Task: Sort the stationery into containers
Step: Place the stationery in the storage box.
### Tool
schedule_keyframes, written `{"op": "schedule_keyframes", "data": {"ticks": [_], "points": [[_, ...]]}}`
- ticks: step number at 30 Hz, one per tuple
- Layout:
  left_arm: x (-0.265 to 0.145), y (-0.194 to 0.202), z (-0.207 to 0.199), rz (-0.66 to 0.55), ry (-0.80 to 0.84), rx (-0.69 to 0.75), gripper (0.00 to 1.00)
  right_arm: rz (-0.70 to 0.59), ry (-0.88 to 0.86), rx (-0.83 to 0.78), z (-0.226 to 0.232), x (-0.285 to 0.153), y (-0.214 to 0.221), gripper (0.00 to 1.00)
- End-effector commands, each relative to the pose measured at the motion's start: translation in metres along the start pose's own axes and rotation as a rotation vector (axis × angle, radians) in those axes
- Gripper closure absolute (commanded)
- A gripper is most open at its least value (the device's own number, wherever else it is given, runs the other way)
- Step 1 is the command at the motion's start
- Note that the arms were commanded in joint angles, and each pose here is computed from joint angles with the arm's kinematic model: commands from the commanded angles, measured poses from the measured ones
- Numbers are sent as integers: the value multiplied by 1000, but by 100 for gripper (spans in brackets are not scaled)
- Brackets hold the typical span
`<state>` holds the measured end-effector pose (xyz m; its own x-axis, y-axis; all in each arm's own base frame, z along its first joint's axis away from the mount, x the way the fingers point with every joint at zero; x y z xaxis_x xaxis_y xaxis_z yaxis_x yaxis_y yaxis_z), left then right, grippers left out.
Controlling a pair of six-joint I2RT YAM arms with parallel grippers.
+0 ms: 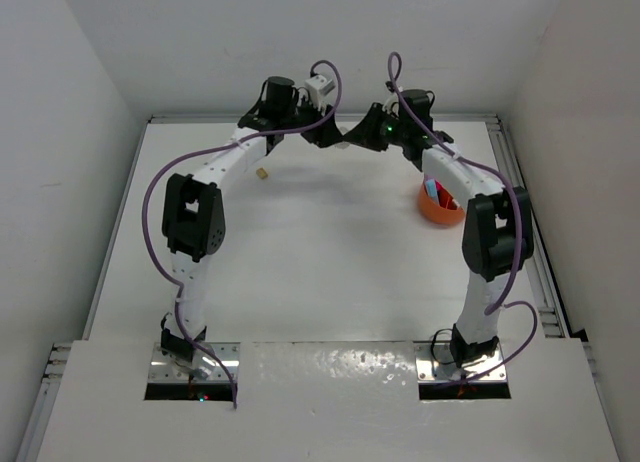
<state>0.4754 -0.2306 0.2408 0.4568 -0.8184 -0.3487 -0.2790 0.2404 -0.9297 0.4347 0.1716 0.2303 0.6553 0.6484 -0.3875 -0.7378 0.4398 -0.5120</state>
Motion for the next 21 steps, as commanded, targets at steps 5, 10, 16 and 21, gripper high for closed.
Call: {"op": "schedule_keyframes", "data": {"ticks": [5,10,16,21], "points": [[-31,-26,-7,-88,131,37,0,-126,122,-230,0,-42,-37,100],[-49,-30,-3,-135,273,33,0,-134,224,-350,-6,-70,-48,100],[-53,-15,3,9,57,129,0,-165,446,-562,0,-116,-61,100],[-58,4,13,125,-117,71,0,-223,721,-630,-14,-164,-65,100]]}}
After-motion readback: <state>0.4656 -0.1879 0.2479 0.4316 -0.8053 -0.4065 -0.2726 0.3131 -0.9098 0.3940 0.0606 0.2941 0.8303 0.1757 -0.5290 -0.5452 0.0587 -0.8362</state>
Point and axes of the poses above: each gripper's point midway between its finger pads, its own x axis out along the fingers, its own z axis along the line the jaws close on, y = z × x, the point moved 10 cm from there along -x, back along the fingers, and after that the axes turned 7 degrees about x, right-handed, at the moved point
